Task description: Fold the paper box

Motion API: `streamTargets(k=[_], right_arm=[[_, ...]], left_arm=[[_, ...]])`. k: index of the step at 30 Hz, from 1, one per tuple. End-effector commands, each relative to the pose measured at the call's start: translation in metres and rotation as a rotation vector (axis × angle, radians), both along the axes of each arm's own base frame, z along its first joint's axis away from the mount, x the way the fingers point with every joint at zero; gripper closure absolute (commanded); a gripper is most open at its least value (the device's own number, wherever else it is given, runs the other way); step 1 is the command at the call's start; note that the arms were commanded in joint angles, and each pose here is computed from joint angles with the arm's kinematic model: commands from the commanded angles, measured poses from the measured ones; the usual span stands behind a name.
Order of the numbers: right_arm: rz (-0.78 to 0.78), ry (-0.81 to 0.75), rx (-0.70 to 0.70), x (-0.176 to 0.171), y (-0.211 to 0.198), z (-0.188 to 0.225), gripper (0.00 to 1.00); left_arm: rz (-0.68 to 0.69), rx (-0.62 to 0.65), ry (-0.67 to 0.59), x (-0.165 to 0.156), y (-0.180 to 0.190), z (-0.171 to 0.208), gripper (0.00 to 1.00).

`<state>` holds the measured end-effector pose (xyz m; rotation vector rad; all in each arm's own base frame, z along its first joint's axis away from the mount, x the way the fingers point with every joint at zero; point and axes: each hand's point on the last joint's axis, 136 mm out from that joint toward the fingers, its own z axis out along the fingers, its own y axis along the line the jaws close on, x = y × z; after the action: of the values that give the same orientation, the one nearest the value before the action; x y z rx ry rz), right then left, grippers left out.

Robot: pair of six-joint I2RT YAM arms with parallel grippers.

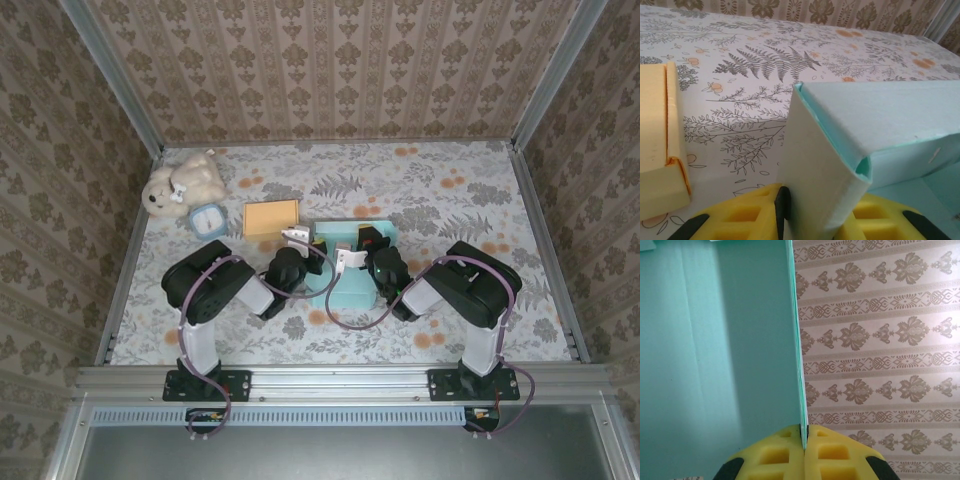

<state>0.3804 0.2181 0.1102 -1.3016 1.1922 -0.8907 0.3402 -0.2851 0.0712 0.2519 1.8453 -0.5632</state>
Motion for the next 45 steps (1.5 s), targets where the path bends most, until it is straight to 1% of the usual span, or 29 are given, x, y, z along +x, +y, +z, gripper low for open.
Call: streamTargets(k=[1, 5, 7, 12, 14, 17, 21, 25, 27, 31, 34, 37, 39, 43, 45], right_arm=[[0.11, 0.167, -0.069, -0.024, 0.016, -0.056, 1.0], [0.109, 0.167, -0.068, -0.023, 0.016, -0.056, 1.0], [0.108, 0.17, -0.065, -0.024, 0.016, -0.056, 1.0], [0.094, 0.175, -0.07, -0.021, 0.014, -0.059, 1.0], [0.083, 0.175, -0.071, -0.019, 0.012, -0.059, 1.0], [0.064, 0.17, -0.058, -0.017, 0.008, -0.056, 1.0], [0.047, 0.167, -0.042, -0.014, 0.004, -0.054, 1.0], [0.043, 0.163, -0.037, -0.014, 0.004, -0.052, 1.0], [0.041, 0.163, -0.034, -0.014, 0.003, -0.052, 1.0], [0.033, 0.161, -0.028, -0.013, 0.002, -0.05, 1.0], [0.032, 0.161, -0.023, -0.013, 0.002, -0.049, 1.0], [0.035, 0.164, -0.019, -0.013, 0.002, -0.05, 1.0], [0.04, 0.166, -0.013, -0.013, 0.003, -0.049, 1.0], [0.045, 0.173, -0.002, -0.014, 0.004, -0.049, 1.0], [0.048, 0.176, -0.001, -0.015, 0.006, -0.049, 1.0]], left_arm=[[0.016, -0.053, -0.069, 0.01, -0.015, 0.024, 0.72], [0.07, -0.032, -0.073, 0.017, -0.015, 0.025, 0.75], [0.122, -0.001, -0.067, 0.021, -0.011, 0.021, 0.79], [0.233, 0.069, -0.054, 0.028, 0.001, 0.014, 0.83], [0.325, 0.119, -0.039, 0.031, 0.016, 0.011, 0.87], [0.477, 0.233, 0.011, 0.033, 0.046, 0.005, 0.9], [0.555, 0.359, -0.01, 0.034, 0.066, 0.009, 0.9], [0.626, 0.447, 0.016, 0.035, 0.089, 0.008, 0.9], [0.651, 0.465, 0.042, 0.035, 0.1, 0.005, 0.9], [0.674, 0.42, 0.095, 0.035, 0.119, -0.002, 0.88], [0.716, 0.43, 0.136, 0.035, 0.13, -0.006, 0.88], [0.712, 0.418, 0.157, 0.036, 0.127, -0.008, 0.86], [0.667, 0.387, 0.163, 0.038, 0.118, -0.01, 0.83], [0.478, 0.281, 0.129, 0.04, 0.08, -0.006, 0.71], [0.396, 0.239, 0.115, 0.038, 0.063, -0.002, 0.69]])
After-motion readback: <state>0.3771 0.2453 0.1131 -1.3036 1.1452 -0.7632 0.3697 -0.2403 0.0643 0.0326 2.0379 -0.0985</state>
